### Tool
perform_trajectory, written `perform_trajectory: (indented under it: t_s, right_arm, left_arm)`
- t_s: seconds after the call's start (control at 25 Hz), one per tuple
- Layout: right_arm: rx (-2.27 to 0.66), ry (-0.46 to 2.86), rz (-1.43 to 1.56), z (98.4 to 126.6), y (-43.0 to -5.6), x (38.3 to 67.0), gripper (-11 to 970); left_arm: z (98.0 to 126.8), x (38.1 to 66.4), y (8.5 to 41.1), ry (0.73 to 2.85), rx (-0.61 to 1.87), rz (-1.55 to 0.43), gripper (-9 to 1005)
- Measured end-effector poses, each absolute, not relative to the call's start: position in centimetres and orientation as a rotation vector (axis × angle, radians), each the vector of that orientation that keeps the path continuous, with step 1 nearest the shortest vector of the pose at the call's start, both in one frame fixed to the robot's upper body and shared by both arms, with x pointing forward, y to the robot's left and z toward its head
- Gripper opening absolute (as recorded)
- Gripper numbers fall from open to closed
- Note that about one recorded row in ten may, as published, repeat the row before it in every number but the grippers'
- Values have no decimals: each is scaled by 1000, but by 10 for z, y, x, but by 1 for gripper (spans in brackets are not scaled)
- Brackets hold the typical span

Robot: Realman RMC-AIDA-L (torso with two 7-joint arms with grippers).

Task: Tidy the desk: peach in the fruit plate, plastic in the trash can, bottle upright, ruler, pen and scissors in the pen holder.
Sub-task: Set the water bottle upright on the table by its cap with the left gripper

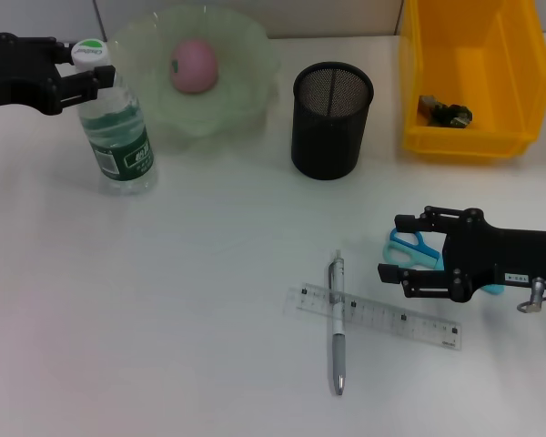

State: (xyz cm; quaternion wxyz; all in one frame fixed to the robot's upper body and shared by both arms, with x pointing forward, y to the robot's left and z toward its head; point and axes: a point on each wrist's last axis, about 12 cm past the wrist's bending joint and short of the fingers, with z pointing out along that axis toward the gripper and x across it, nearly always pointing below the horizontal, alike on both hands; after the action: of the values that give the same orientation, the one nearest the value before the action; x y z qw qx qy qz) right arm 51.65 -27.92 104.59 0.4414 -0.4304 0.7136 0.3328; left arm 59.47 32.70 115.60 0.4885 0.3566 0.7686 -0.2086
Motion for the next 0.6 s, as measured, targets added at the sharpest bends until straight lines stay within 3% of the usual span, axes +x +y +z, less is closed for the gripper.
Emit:
perform_trajectory:
  t_s: [0.6]
  right_arm:
    - [-1066,1773,834,1044,-278,515,767]
  left_arm:
    - [1155,595,326,1868,866,-510,444]
